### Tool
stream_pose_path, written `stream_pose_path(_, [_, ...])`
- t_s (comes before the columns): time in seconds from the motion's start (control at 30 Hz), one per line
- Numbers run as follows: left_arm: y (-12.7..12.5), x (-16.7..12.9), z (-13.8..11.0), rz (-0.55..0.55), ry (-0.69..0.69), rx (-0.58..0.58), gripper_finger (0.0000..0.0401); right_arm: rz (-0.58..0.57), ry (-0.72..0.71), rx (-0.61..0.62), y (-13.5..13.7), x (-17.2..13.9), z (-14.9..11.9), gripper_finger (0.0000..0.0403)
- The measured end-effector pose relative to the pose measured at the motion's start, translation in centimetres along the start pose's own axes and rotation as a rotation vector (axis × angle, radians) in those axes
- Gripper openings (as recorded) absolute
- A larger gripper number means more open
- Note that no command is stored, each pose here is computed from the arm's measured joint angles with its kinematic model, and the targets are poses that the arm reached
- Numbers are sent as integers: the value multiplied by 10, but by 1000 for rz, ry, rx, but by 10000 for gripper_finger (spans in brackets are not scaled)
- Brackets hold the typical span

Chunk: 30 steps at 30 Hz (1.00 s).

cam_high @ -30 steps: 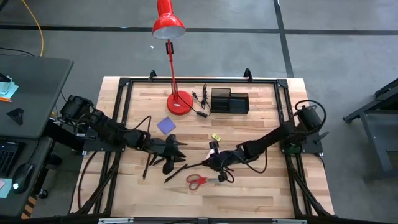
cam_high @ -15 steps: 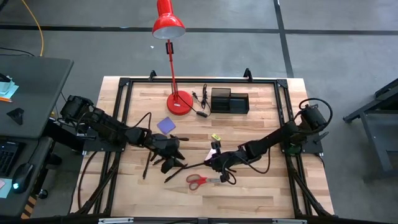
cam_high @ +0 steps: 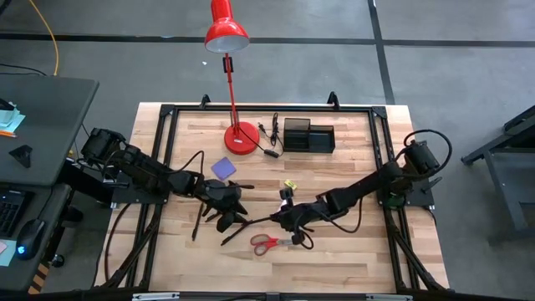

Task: Pick and place office supplies into organizer
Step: Put the black pen into the black desk organizer

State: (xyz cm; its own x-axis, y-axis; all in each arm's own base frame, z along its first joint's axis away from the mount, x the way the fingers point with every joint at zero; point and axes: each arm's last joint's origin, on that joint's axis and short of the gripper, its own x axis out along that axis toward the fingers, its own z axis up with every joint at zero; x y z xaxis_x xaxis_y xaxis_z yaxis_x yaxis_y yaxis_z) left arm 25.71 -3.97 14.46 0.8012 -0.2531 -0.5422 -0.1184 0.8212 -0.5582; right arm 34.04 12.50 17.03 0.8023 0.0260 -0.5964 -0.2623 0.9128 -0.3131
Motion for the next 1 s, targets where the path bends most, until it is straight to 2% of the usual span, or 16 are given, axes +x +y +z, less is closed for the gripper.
stream_pose_path(0.17, [0,0,0,-14,8,0,171,-35,23,0,-8,1,2,20])
stream_pose_path(0.37, [0,0,-1,-18,14,1,165,-25,27,9,-17,3,0,20])
stream_pose_path(0.8, [0,0,-1,-18,15,25,162,-22,-11,-10,-18,4,3,20])
stream_pose_path(0.9, [0,0,-1,-18,15,27,143,-22,-11,-10,-18,4,3,20])
stream_pose_path(1.0, [0,0,-1,-14,19,27,105,-22,-11,-10,-18,4,3,20])
